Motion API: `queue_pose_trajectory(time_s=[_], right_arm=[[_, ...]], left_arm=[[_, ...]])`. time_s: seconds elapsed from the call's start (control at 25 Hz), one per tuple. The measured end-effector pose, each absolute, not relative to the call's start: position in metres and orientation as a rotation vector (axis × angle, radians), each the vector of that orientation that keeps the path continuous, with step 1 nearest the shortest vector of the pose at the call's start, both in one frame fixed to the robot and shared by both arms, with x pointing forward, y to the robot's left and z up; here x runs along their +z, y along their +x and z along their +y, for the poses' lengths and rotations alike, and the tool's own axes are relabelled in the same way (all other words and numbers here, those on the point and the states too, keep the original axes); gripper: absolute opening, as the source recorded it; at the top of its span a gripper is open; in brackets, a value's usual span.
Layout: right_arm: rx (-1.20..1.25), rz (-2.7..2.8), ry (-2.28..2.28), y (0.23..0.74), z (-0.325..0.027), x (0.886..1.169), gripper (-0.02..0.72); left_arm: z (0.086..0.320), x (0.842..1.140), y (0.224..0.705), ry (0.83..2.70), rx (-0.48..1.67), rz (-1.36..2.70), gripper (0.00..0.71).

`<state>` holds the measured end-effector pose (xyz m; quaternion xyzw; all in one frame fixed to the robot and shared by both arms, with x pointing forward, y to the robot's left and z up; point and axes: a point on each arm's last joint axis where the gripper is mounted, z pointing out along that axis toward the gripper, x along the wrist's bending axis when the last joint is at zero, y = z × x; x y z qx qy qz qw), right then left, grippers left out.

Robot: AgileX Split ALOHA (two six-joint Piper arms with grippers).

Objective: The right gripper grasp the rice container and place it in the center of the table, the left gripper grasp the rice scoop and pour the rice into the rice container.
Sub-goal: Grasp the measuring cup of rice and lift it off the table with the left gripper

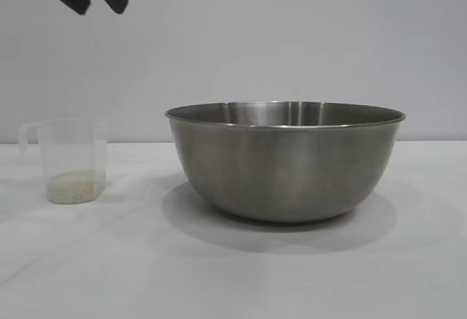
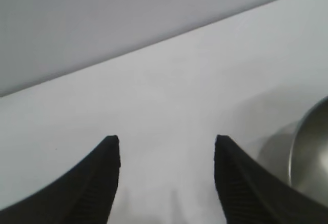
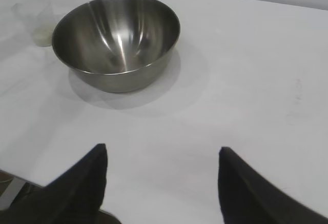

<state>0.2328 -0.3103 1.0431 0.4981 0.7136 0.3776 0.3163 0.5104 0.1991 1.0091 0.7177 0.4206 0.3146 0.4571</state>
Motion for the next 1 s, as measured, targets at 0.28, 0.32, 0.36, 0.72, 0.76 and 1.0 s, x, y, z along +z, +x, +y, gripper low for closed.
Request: queue_pose_trajectory(time_s=[0.28, 0.32, 0.36, 0.72, 0.76, 1.0], right_arm=[[0.996, 1.880, 1.312, 0.233, -0.310, 1.043, 0.398], [0.996, 1.881, 1.310, 0.233, -0.310, 1.043, 0.398], [0.996, 1.881, 1.310, 0.233, -0.310, 1.043, 0.398], [0.994, 1.880, 1.309, 0.233, -0.311, 1.043, 0.398], [0.994, 1.880, 1.309, 0.233, -0.311, 1.043, 0.398], [0.994, 1.880, 1.309, 0.233, -0.311, 1.043, 0.398]], left_arm=[[0.216, 0.970, 0.473, 1.690, 0.800, 1.096, 0.342], [0.219, 0.963, 0.468, 1.701, 0.816, 1.091, 0.342], [0.222, 0.958, 0.462, 1.706, 0.833, 1.089, 0.342], [0.237, 0.938, 0.445, 1.648, 0.918, 1.160, 0.342], [0.238, 0.933, 0.446, 1.654, 0.915, 1.185, 0.342], [0.238, 0.907, 0.455, 1.660, 0.918, 1.244, 0.342]])
